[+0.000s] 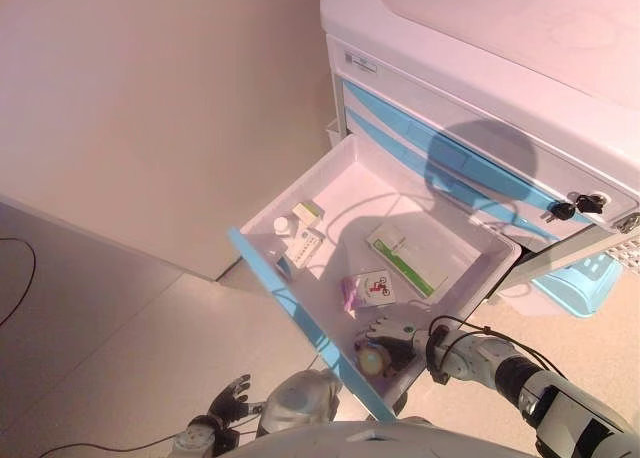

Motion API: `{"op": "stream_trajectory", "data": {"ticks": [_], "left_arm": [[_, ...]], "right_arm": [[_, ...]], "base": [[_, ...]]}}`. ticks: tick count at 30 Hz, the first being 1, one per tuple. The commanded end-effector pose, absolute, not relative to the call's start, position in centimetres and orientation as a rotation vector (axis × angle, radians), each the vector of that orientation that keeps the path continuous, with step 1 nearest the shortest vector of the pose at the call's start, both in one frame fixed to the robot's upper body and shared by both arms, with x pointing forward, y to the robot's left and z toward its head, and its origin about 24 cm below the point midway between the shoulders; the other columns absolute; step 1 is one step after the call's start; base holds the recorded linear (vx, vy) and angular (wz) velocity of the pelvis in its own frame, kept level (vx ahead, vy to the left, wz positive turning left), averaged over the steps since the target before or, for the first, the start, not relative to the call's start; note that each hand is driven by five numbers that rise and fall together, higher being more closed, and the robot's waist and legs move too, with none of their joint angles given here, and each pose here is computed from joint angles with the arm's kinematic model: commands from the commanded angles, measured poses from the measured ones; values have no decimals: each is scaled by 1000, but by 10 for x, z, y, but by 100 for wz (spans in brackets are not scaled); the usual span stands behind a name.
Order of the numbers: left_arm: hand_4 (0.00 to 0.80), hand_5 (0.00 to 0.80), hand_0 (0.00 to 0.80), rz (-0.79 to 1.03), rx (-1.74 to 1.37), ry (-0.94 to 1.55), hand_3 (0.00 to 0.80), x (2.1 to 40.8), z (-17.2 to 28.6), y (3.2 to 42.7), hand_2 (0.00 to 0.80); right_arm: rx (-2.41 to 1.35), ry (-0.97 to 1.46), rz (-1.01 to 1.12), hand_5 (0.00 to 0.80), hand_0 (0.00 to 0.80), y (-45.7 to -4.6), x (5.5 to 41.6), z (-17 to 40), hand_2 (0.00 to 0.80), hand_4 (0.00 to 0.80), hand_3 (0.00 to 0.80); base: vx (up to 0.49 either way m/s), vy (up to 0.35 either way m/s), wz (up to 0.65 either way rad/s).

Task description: Open the drawer and pick up the medicine

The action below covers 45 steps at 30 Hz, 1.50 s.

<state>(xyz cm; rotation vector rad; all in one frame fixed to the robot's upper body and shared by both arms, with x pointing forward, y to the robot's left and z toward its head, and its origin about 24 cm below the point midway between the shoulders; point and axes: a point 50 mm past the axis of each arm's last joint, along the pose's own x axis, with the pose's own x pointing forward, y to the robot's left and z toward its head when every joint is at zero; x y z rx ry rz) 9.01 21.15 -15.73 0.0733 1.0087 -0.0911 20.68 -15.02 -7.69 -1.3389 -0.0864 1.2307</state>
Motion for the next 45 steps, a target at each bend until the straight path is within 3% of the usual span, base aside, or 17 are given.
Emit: {"op": "stream_trajectory", "data": {"ticks": [1, 3, 17, 26, 32, 40, 45], "left_arm": [[0, 0, 0, -131, 118, 1015, 0, 95, -156, 218, 0], [0, 0, 0, -130, 118, 1016, 0, 94, -156, 218, 0], [0, 0, 0, -117, 116, 1012, 0, 95, -156, 219, 0], [0, 0, 0, -120, 131, 1030, 0, 94, -156, 221, 0], [0, 0, 0, -43, 138, 1050, 0, 91, -155, 232, 0], [0, 0, 0, 65, 111, 1072, 0, 95, -154, 241, 0], [0, 0, 0, 75, 85, 1073, 0, 111, -152, 237, 0]], "right_arm": [[-987, -441, 1220, 722, 722, -58, 210, -40, 722, 722, 722], [-986, -442, 1220, 800, 800, -58, 210, -39, 800, 800, 800], [-997, -450, 1198, 800, 800, -58, 214, -33, 800, 800, 800], [-930, -362, 973, 800, 800, -67, 230, -28, 800, 800, 800], [-832, -363, 776, 800, 800, -95, 246, 10, 800, 800, 800], [-465, -363, 531, 800, 800, -169, 263, 95, 800, 800, 800], [-276, -388, 429, 800, 800, -185, 270, 120, 800, 800, 800]], "base": [[0, 0, 0], [0, 0, 0], [0, 0, 0], [0, -4, -2], [3, -82, -18], [19, -50, -60], [21, 2, -38]]}}
